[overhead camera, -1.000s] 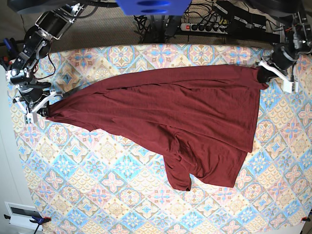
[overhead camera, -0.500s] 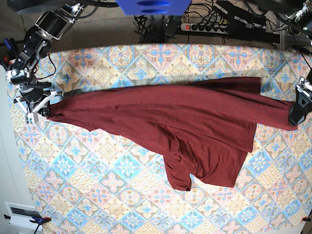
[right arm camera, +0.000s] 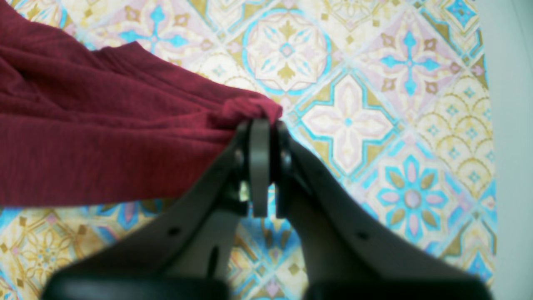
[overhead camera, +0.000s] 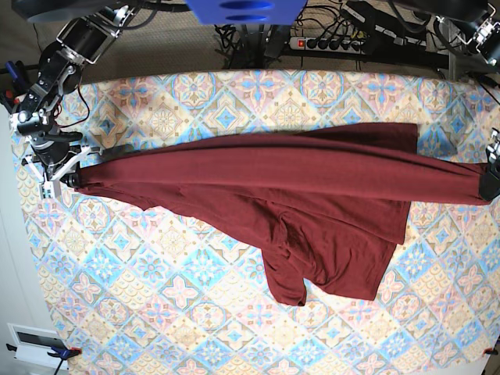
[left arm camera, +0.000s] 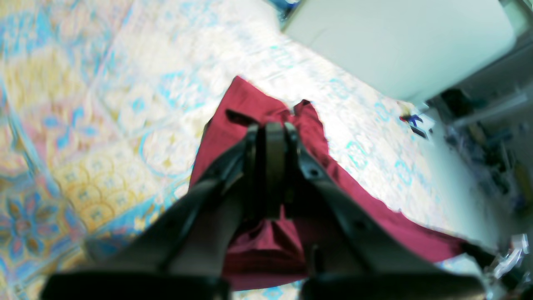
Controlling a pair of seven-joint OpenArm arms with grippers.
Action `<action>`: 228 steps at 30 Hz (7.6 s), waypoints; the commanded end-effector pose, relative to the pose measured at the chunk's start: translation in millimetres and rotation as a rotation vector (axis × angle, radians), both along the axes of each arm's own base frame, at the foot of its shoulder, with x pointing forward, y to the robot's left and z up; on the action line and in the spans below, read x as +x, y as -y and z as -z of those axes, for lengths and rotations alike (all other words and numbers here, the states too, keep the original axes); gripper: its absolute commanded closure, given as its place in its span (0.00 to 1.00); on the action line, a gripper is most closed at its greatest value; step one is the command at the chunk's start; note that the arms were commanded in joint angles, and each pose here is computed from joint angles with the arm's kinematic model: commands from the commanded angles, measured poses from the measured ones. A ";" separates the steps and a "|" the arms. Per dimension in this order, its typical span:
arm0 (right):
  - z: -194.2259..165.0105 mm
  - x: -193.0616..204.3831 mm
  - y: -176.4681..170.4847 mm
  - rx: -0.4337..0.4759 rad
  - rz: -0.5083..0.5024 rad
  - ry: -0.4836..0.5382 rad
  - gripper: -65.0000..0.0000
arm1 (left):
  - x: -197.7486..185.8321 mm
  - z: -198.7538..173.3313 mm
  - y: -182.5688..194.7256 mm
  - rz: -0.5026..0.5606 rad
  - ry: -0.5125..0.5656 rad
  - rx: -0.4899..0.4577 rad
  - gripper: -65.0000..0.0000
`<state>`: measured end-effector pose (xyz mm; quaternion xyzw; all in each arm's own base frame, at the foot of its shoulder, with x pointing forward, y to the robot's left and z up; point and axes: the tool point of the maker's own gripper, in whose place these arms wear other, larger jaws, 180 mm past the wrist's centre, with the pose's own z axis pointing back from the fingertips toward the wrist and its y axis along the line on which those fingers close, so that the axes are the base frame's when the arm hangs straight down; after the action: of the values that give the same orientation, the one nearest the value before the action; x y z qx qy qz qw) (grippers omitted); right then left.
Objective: Layout the t-shirt on the table in an organized manner, then fold the t-shirt properly
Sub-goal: 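Hold the shirt stretched between both grippers, then release and regrasp the shirt edge lower with the right gripper, then drag the grasped shirt edge with the right gripper back toward the robot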
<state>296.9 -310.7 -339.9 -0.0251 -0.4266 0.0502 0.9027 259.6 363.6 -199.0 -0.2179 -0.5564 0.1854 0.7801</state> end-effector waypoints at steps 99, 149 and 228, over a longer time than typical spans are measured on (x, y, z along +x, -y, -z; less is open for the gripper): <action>-1.5 -0.5 7.6 -0.006 0.009 -0.017 0.83 | -30.8 229.8 90.3 0.335 -0.744 0.313 1.00; 56.6 109.5 -100.4 -0.095 -0.621 -0.193 0.67 | -38.3 210.6 58.1 0.416 -0.787 0.445 1.00; 36.1 26.9 -58.8 -0.123 -0.489 -0.030 0.64 | -26.3 204.9 54.7 0.351 -0.718 0.422 0.94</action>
<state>304.8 -248.0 -400.9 0.0316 -0.3633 0.2939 0.8835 224.6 299.2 -415.3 -0.0791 -0.2147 0.0016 0.9735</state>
